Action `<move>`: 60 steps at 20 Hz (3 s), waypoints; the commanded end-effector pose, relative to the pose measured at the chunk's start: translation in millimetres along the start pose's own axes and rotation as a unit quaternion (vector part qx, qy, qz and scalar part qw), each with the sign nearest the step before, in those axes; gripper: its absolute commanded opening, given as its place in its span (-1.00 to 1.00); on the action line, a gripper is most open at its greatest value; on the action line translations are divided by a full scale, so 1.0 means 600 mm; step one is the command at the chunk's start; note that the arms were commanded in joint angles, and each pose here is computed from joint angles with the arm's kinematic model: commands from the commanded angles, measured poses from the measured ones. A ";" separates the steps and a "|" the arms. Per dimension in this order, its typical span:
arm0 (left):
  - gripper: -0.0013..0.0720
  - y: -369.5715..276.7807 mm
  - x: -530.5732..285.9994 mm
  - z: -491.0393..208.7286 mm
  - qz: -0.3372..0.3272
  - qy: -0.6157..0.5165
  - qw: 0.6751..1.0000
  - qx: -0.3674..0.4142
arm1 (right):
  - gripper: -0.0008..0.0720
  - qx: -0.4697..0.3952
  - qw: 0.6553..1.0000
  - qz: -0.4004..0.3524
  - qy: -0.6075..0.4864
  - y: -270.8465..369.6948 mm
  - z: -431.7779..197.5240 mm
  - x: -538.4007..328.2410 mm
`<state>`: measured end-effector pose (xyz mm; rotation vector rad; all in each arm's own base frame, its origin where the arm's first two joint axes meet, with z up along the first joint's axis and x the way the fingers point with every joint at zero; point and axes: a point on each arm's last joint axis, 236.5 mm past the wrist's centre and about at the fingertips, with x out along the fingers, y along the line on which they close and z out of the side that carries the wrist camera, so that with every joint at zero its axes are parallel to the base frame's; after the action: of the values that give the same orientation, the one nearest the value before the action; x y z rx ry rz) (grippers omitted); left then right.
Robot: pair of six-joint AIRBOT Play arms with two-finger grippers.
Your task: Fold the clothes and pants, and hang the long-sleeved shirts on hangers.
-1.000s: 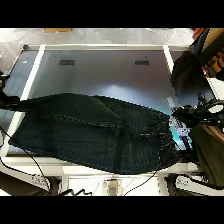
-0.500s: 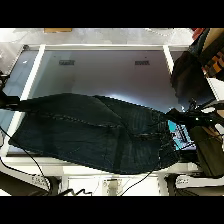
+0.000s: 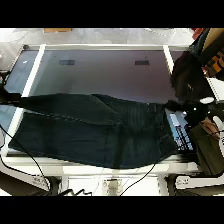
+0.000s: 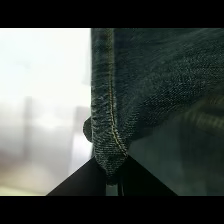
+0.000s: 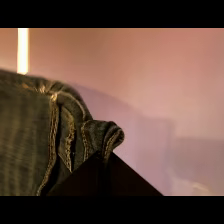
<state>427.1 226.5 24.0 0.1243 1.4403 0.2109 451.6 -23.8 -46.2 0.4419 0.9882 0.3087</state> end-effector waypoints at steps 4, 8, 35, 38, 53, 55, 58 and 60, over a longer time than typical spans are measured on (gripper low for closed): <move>-0.89 -0.011 -0.118 0.164 0.061 -0.199 0.977 0.038 | -0.90 -0.029 0.983 -0.088 -0.160 -0.007 0.215 -0.087; -0.89 -0.026 -0.263 0.257 0.106 -0.365 0.923 0.058 | -0.90 -0.034 0.983 -0.109 -0.145 -0.021 0.207 -0.090; -0.89 0.038 0.102 -0.044 0.143 0.067 0.979 0.125 | -0.90 0.010 0.968 -0.153 -0.201 -0.082 0.242 -0.073; -0.88 0.022 0.107 -0.054 0.122 0.076 0.983 0.117 | -0.90 0.001 0.967 -0.152 -0.204 -0.069 0.246 -0.065; 0.95 0.002 0.085 -0.046 0.120 0.063 0.986 0.097 | 0.50 -0.029 0.972 -0.149 -0.181 -0.041 0.235 -0.055; 0.64 0.004 0.062 -0.029 0.128 0.032 0.989 0.069 | 0.40 -0.049 0.975 -0.156 -0.152 -0.038 0.217 -0.079; -0.28 -0.003 0.012 0.008 0.128 -0.038 0.991 0.032 | -0.19 -0.041 0.985 -0.163 -0.049 -0.061 0.133 -0.125; -0.88 -0.044 -0.021 0.039 0.086 -0.093 0.992 0.019 | -0.62 0.010 0.987 -0.150 0.048 -0.080 0.044 -0.158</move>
<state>428.5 224.0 11.1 0.3848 1.3898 0.3329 500.3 -110.8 31.7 0.2402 0.8575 0.0071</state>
